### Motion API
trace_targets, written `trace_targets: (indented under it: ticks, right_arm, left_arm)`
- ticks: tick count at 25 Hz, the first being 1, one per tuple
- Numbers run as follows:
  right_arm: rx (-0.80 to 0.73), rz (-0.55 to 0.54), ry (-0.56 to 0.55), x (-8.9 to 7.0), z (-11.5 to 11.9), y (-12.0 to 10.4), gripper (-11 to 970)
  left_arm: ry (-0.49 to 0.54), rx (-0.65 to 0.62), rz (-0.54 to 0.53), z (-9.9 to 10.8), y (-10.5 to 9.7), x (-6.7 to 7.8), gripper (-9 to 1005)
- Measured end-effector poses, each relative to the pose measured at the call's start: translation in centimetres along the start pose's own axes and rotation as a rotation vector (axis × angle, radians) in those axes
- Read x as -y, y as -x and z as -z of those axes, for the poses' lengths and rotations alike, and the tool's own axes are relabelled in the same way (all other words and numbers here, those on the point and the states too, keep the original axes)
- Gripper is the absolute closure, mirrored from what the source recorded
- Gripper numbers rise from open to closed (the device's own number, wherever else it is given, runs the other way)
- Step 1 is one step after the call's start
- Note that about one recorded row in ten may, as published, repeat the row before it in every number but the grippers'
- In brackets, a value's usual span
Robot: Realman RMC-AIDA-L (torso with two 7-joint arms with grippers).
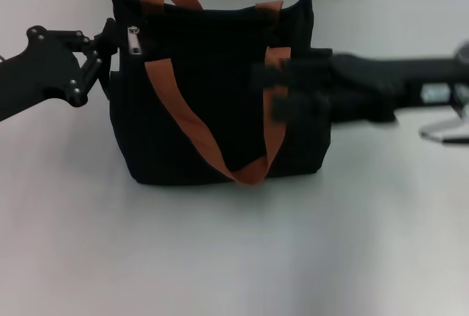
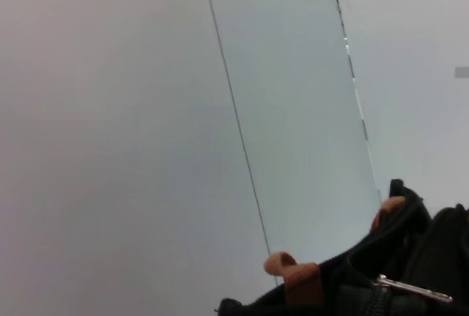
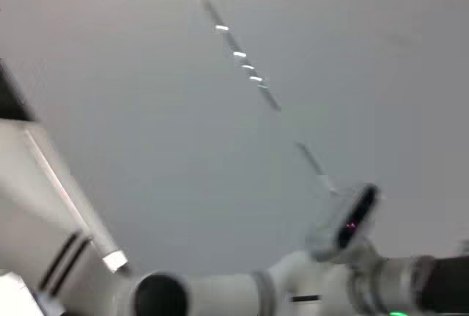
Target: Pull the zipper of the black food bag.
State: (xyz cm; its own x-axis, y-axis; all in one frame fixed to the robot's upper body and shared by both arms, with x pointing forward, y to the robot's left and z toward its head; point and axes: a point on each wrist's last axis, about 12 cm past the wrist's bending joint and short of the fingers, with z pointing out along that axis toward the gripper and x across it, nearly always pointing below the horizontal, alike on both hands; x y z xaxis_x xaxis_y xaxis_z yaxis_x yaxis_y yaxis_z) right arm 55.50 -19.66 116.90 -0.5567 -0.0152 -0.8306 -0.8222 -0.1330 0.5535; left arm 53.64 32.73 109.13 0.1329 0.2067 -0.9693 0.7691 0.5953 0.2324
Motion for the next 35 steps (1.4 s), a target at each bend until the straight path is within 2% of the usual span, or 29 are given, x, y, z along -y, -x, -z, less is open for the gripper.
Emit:
trace_targets:
  ticks: [8,15,26,28,35]
  right_arm:
    - [-0.117,-0.166,-0.137,2.3,-2.6,3.7,142]
    - [-0.201,-0.179,-0.262,3.9,-4.8,6.0,142]
    - [-0.275,-0.239,-0.337,4.8,-7.7,7.3,149]
    - [-0.278,-0.239,-0.351,4.9,-8.1,7.6,344]
    - [-0.294,-0.209,-0.400,5.5,-9.2,8.1,395]
  left_arm:
    - [0.020,0.014,-0.018,0.3,0.1,-0.1,962]
    - [0.013,0.023,-0.023,0.3,0.2,0.0,960]
    - [0.011,0.048,-0.041,0.4,0.4,0.2,956]
    - [0.011,0.049,-0.041,0.4,0.4,0.2,956]
    - [0.014,0.049,-0.051,0.4,0.3,0.2,953]
